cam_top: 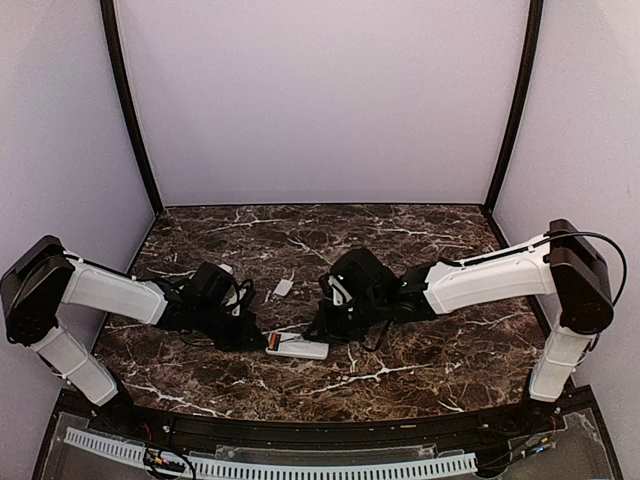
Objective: Unload the batteries from the remote control
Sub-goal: Remove the battery from the remote control without the battery cover.
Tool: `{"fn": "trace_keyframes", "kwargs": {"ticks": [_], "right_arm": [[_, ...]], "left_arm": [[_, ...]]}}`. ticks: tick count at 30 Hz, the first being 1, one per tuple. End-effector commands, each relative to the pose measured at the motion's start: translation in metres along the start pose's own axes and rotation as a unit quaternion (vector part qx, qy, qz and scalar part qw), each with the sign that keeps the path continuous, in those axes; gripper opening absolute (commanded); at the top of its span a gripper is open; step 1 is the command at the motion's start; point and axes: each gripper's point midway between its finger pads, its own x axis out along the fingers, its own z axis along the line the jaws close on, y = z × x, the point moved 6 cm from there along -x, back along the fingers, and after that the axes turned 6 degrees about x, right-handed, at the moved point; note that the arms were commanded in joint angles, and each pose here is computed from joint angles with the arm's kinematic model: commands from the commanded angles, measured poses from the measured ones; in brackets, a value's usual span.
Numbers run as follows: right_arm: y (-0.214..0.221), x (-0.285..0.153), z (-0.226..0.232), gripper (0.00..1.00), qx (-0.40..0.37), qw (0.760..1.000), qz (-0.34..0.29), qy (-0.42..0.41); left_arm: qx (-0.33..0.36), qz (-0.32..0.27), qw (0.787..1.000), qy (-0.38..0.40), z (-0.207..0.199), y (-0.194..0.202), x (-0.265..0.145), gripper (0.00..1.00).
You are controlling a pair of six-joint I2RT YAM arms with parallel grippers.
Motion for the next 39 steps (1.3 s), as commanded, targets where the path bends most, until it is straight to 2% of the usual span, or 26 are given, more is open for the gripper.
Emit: {"fn": "trace_keyframes", "kwargs": {"ticks": [1, 12, 29, 39], "right_arm": [[0.001, 0.007, 0.004, 0.0, -0.006, 1.0, 0.008, 0.005], [0.0, 0.014, 0.003, 0.0, 0.008, 0.999, 0.023, 0.029], [-0.002, 0.036, 0.013, 0.0, 0.028, 0.991, 0.037, 0.124], [0.007, 0.055, 0.003, 0.0, 0.062, 0.995, 0.051, 0.06]], "left_arm": [[-0.007, 0.038, 0.999, -0.026, 0.012, 0.015, 0.004, 0.0], [-0.007, 0.043, 0.999, -0.028, 0.013, 0.015, 0.007, 0.0], [-0.003, 0.044, 0.999, -0.02, 0.013, 0.014, 0.013, 0.0], [-0.009, 0.048, 0.999, -0.021, 0.017, 0.018, 0.015, 0.0]]}}
